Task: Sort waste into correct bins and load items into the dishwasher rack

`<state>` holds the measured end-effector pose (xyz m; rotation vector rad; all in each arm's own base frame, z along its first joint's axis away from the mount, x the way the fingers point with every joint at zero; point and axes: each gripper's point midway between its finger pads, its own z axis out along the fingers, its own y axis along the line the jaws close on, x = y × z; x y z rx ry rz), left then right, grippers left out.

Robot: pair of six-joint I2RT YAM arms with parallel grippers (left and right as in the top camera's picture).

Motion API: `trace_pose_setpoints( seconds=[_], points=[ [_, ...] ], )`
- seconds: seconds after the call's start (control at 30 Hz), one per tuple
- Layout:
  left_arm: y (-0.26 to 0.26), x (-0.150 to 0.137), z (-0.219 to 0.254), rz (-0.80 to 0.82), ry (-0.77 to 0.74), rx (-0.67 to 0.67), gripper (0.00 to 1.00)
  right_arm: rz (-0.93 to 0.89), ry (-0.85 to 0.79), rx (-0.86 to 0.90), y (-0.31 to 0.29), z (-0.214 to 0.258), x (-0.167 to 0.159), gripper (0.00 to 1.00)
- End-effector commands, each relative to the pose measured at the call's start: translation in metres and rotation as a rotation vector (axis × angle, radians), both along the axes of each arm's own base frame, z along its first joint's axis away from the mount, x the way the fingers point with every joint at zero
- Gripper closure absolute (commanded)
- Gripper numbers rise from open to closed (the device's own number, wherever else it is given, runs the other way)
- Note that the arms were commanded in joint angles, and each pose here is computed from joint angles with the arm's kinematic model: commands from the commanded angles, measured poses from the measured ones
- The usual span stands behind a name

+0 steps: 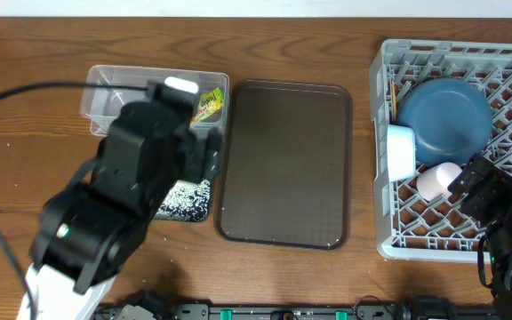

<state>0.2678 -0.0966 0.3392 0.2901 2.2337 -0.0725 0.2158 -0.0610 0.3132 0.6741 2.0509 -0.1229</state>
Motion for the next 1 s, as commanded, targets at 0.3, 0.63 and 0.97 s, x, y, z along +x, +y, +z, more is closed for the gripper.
trace_pose_setpoints(
  seconds=[0.3,0.63,0.97],
  points=[
    [0.031,-0.018,-0.001,0.003,-0.085,0.119,0.07,-0.03,-0.014,0.003,-0.005,0.004,-0.002,0.01],
    [0.063,-0.009,-0.043,0.123,-0.414,-0.057,0.06,-0.03,-0.014,0.003,-0.005,0.004,-0.002,0.01],
    [0.09,-0.036,-0.092,0.21,-0.581,-0.082,0.06,-0.03,-0.014,0.003,-0.005,0.004,-0.002,0.01]
  ],
)
